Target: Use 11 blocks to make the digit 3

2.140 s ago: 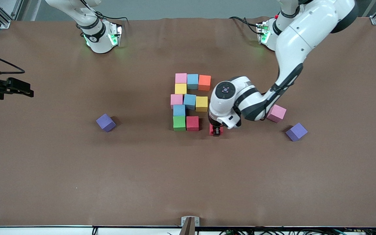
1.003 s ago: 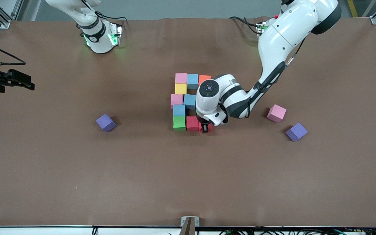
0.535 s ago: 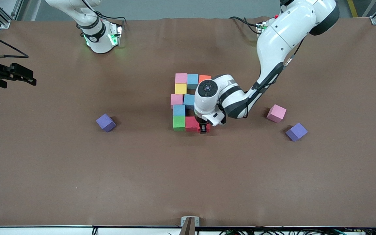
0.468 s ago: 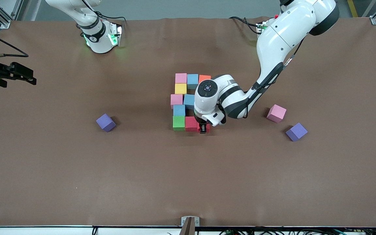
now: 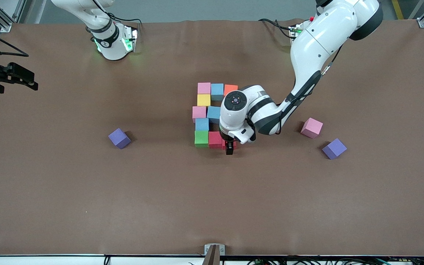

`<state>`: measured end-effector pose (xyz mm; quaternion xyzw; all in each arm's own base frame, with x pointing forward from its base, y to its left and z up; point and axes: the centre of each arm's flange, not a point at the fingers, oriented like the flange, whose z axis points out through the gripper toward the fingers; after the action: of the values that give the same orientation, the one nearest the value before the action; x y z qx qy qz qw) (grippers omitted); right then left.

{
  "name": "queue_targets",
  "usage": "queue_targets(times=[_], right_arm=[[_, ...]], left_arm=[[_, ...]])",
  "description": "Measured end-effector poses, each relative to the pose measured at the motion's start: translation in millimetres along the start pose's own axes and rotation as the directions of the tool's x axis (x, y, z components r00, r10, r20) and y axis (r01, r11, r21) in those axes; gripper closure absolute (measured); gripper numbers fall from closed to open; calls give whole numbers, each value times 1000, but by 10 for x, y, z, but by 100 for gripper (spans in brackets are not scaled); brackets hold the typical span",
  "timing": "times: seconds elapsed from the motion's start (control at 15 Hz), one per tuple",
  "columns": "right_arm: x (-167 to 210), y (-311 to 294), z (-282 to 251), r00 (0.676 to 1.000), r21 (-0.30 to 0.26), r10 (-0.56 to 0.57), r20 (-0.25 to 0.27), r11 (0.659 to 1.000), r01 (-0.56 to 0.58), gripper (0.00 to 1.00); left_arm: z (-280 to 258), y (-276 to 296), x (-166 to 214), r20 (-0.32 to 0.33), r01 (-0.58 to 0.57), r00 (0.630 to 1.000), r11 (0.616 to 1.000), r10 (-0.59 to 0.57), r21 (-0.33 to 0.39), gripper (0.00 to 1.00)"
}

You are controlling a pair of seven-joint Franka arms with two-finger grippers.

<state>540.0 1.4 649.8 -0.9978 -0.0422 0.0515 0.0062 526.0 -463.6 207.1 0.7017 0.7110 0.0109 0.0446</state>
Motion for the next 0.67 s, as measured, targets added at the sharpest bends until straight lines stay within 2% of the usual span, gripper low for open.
queue_targets(times=[0.4, 0.67], right_arm=[[-92, -74, -65, 1000, 1, -13, 18, 1000, 13, 0], [-315, -88, -269, 1000, 0, -13, 3, 1000, 13, 0]], left_arm=[[-576, 95, 25, -35, -96, 995, 995, 95, -26, 0], [-1142, 437, 490, -21, -258, 966, 966, 258, 14, 0]])
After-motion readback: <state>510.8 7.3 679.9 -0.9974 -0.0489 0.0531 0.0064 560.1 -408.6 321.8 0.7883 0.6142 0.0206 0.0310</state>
